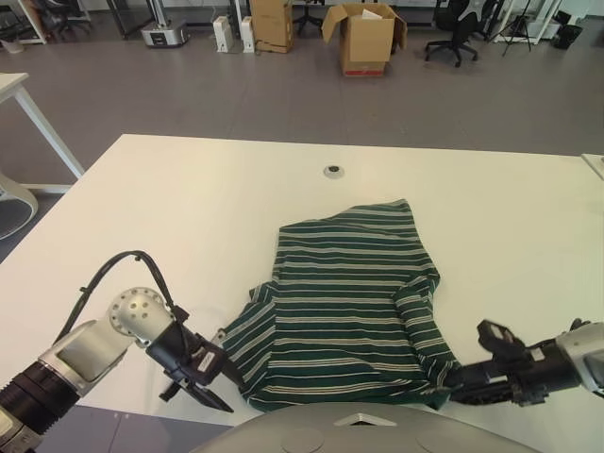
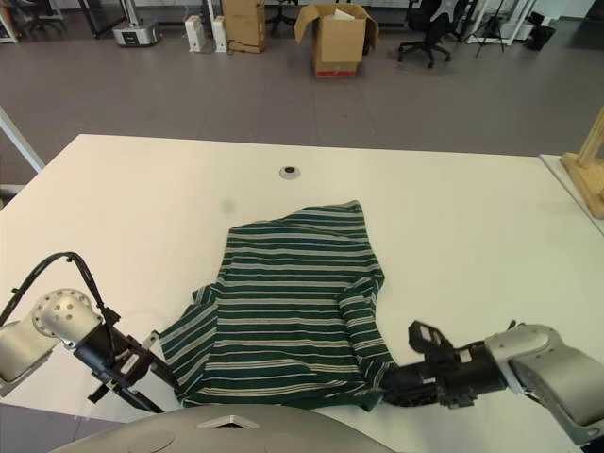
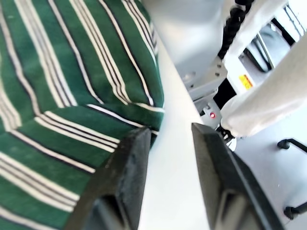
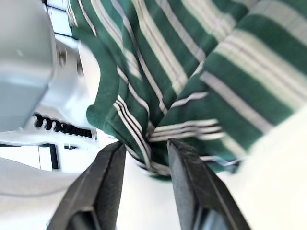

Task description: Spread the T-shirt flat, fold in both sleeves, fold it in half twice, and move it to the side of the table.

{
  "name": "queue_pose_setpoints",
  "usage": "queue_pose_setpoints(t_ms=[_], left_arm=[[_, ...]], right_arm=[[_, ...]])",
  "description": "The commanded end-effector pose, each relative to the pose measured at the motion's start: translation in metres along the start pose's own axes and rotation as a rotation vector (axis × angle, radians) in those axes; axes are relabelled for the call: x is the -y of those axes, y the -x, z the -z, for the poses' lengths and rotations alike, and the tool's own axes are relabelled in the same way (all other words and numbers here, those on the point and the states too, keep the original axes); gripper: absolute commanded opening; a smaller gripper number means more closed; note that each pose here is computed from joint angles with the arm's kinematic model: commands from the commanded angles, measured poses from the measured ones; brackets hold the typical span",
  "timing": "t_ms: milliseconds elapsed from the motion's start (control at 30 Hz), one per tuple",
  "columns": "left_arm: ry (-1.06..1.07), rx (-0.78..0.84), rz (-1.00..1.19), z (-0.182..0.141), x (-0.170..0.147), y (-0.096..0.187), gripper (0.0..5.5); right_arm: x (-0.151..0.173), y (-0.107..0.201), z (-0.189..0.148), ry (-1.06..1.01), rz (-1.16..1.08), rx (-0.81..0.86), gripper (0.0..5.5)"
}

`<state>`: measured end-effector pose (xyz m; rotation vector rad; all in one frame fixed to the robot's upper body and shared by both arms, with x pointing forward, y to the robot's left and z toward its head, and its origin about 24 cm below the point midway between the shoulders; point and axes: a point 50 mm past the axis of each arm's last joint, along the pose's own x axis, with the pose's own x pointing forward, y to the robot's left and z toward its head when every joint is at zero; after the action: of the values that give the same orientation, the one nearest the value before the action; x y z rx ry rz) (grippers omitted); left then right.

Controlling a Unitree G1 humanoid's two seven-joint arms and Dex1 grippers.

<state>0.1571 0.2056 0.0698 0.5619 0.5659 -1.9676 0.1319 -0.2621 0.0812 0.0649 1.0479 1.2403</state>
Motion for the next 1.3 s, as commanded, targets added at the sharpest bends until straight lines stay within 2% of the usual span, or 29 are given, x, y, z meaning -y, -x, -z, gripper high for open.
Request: queue_pose_setpoints(t_ms=[33, 100, 200, 333, 433, 633, 867, 1000, 1200, 1300], left_arm=[[0.036, 0.05, -0.102, -0.016, -0.013, 0.022, 2.18], [0.078, 0.088, -0.13, -0.023, -0.018, 0.032, 2.18], [0.03, 0.144, -0.332, -0.032, -0.048, 0.053, 2.18], [-0.195, -0.003, -0.491, -0.009, -0.071, 0.034, 2.18], [-0.279, -0.025, -0.517, 0.004, -0.081, 0.019, 2.18], [-0.276, -0.001, -0.453, 0.023, -0.071, -0.007, 2.18], [-0.264, 0.002, -0.468, 0.031, -0.071, -0.011, 2.18], [-0.257, -0.004, -0.463, 0.037, -0.069, -0.012, 2.19], [-0.253, -0.015, -0.461, 0.042, -0.067, -0.012, 2.19], [-0.24, -0.047, -0.435, 0.051, -0.058, -0.018, 2.19]], right_arm=[[0.006, 0.02, -0.026, 0.016, 0.033, 0.16, 1.63], [0.011, 0.026, -0.035, -0.007, 0.06, 0.218, 1.63], [0.029, 0.028, -0.043, -0.033, 0.191, 0.288, 1.63], [0.048, 0.0, -0.046, -0.101, 0.279, 0.377, 1.63], [0.058, -0.013, -0.051, -0.124, 0.319, 0.438, 1.63], [0.061, -0.026, -0.037, -0.176, 0.31, 0.411, 1.63], [0.059, -0.035, -0.022, -0.239, 0.235, 0.412, 1.63], [0.06, -0.045, -0.019, -0.245, 0.226, 0.437, 0.93], [0.06, -0.04, -0.022, -0.238, 0.211, 0.459, 0.01], [0.058, -0.03, -0.025, -0.224, 0.196, 0.487, 0.01]])
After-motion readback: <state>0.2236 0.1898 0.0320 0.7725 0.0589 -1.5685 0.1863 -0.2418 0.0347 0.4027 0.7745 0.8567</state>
